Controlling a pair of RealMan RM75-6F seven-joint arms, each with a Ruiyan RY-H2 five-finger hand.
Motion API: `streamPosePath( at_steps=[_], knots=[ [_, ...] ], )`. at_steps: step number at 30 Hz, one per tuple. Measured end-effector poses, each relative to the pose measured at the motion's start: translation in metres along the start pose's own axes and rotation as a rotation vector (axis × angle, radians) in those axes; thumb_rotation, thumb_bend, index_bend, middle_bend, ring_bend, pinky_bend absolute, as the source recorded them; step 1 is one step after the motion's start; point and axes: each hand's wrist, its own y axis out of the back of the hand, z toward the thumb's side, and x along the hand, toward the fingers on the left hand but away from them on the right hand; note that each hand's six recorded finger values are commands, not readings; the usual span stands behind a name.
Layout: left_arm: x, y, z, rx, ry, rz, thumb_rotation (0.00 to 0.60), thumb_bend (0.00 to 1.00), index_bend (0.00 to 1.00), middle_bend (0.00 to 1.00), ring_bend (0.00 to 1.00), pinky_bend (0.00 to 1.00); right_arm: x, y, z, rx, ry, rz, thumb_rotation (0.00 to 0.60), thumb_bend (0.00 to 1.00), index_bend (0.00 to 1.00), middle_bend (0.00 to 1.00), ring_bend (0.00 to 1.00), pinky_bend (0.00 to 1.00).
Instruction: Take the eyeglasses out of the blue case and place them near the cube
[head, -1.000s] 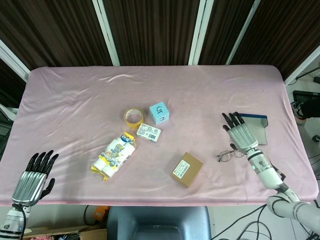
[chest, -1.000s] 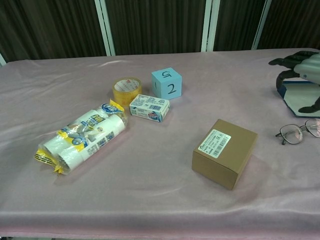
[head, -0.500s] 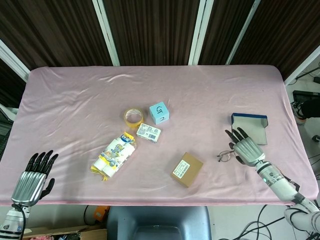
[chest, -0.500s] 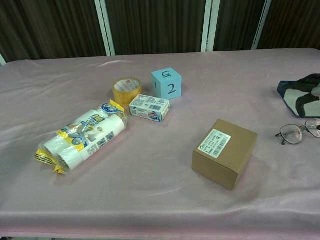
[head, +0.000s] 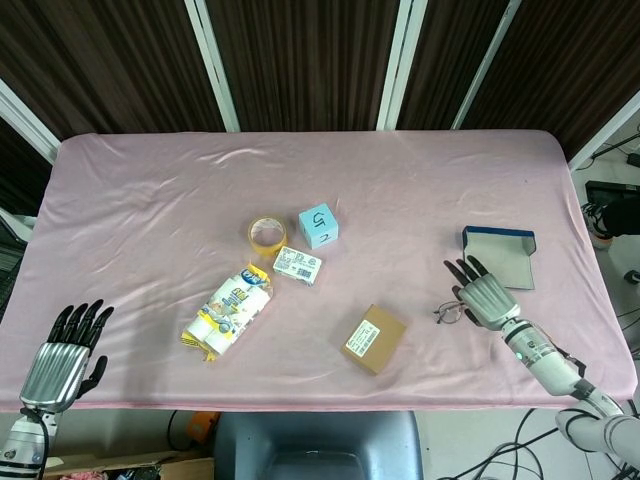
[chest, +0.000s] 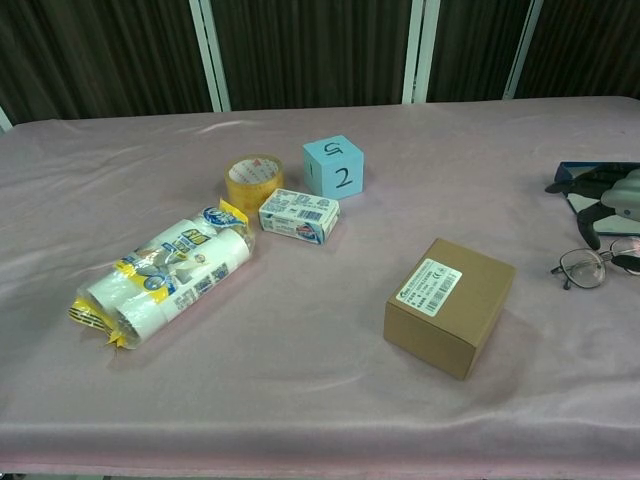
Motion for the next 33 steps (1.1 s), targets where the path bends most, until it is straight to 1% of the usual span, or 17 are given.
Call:
streamPosePath(
  at_steps=[11,27,33],
  knots=[
    [0.0002,-0.0007,0.0002,0.002,0.0,-0.003,0.6,0.43,0.0,0.0,0.0,0.05,-0.0042,-0.004,0.0023,-0.015,0.002,0.006,0.6,0.54,0.63,0.03,0.0,0.0],
    [-0.0002,0.0002,-0.0012,-0.001,0.003,-0.001,0.6,0.43,0.0,0.0,0.0,0.05,-0.0053,-0.006,0.0032,-0.011,-0.007,0.002,0.6,0.63,0.72,0.06,0.0,0.0],
    [0.0001,-0.0002,-0.0011,-0.002,0.002,-0.003,0.6,0.43,0.0,0.0,0.0,0.05,-0.0086,0.0014,0.0043,-0.027,-0.009,-0.022,0.6,0.63,0.73,0.06,0.0,0.0]
  ],
)
